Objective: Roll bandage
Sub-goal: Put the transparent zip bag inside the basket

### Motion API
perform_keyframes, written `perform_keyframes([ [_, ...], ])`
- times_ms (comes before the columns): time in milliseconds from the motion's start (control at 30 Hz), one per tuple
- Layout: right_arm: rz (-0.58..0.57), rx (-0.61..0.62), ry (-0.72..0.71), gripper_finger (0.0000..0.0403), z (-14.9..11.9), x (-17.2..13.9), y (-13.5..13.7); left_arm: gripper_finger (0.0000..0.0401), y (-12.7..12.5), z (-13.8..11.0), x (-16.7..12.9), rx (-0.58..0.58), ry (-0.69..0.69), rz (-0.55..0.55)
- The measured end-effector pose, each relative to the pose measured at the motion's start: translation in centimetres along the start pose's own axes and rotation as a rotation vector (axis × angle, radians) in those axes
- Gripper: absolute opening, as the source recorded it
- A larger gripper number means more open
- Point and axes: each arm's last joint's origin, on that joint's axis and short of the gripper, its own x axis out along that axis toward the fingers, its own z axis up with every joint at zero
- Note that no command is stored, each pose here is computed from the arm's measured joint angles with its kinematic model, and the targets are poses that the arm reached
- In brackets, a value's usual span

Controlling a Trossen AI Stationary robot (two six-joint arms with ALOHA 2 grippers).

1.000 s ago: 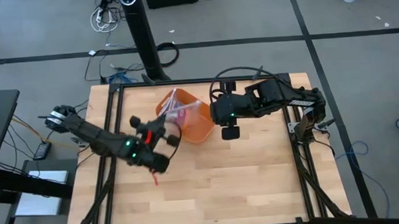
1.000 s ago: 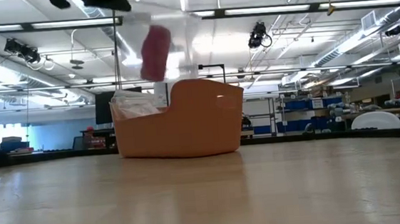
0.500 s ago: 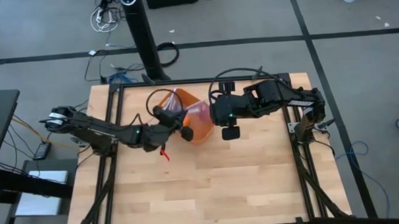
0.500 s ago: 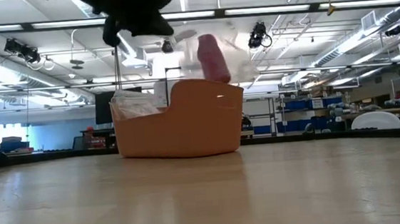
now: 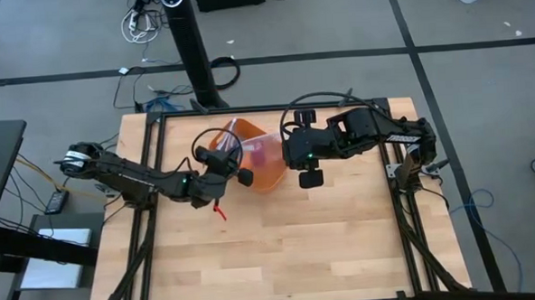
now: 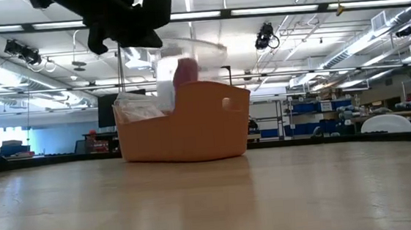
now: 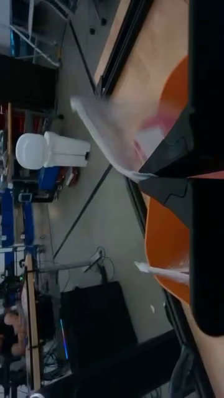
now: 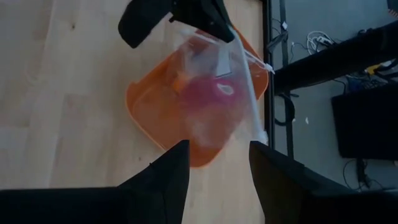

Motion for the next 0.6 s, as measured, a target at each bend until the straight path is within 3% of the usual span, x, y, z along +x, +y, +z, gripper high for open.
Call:
perform_keyframes([
  [233,0.005,0.0,-0.001,0.0161,0.0,0.0,0.0,0.0001,0.7,-1.6,0.7,-0.088,0.05,-0.017],
  [600,-0.001,0.011,0.003,0.016,0.0,0.2,-0.4,0.0001,1.3,-3.5,0.5,-0.343,0.051,-0.081],
])
